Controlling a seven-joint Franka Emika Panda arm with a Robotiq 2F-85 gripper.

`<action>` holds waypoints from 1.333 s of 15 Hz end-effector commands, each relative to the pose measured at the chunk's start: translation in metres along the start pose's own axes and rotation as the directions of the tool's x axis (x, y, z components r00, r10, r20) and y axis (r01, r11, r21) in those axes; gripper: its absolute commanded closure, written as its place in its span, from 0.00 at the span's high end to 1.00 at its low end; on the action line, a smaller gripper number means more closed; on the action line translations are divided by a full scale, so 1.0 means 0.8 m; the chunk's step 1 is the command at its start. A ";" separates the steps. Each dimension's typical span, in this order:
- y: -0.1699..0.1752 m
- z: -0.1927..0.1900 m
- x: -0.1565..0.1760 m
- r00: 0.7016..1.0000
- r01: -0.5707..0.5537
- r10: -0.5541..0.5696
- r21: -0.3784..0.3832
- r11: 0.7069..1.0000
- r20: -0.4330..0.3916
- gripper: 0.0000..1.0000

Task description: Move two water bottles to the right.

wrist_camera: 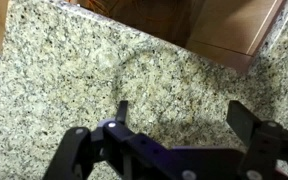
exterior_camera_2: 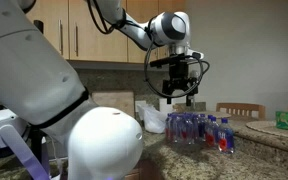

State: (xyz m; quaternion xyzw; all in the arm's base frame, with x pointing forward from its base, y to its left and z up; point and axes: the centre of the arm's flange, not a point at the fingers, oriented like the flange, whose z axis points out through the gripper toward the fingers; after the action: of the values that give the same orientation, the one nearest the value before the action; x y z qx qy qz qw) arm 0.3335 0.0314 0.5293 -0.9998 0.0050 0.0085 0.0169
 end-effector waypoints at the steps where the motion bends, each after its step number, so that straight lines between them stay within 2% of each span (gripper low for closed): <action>1: 0.000 0.000 0.000 1.000 0.000 0.000 0.000 1.000 0.000 1.00; 20: 0.000 -0.001 0.001 1.000 -0.013 0.013 0.005 1.000 -0.017 1.00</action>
State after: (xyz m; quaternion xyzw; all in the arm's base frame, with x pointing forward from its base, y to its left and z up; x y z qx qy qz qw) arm 0.3336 0.0314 0.5294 -0.9998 0.0051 0.0079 0.0169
